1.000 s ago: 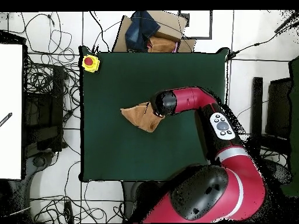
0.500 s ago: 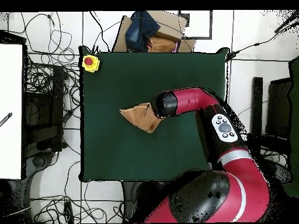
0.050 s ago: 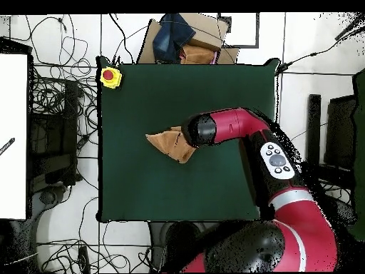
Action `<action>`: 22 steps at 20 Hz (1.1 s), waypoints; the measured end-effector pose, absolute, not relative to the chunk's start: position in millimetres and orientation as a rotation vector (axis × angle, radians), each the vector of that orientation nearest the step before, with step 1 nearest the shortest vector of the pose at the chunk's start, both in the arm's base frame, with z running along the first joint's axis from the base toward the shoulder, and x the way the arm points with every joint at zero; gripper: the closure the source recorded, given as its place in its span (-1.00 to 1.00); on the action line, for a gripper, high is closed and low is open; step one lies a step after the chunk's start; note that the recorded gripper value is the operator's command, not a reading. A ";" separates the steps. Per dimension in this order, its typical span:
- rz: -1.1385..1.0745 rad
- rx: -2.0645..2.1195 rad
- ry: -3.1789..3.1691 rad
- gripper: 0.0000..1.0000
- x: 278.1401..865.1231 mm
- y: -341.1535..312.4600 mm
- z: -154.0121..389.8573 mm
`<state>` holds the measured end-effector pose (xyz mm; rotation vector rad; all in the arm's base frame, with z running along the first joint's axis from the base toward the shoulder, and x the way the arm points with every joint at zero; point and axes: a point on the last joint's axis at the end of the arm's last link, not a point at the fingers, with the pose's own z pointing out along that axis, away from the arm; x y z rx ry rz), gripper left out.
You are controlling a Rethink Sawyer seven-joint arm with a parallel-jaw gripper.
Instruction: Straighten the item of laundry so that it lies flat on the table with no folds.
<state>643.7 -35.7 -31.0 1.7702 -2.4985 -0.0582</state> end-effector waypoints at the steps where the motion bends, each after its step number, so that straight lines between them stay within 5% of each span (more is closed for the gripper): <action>1: -0.059 1.771 -2.497 1.00 642.4 -34.8 -27.2; 22: -0.086 1.750 -2.520 1.00 614.0 -11.7 72.8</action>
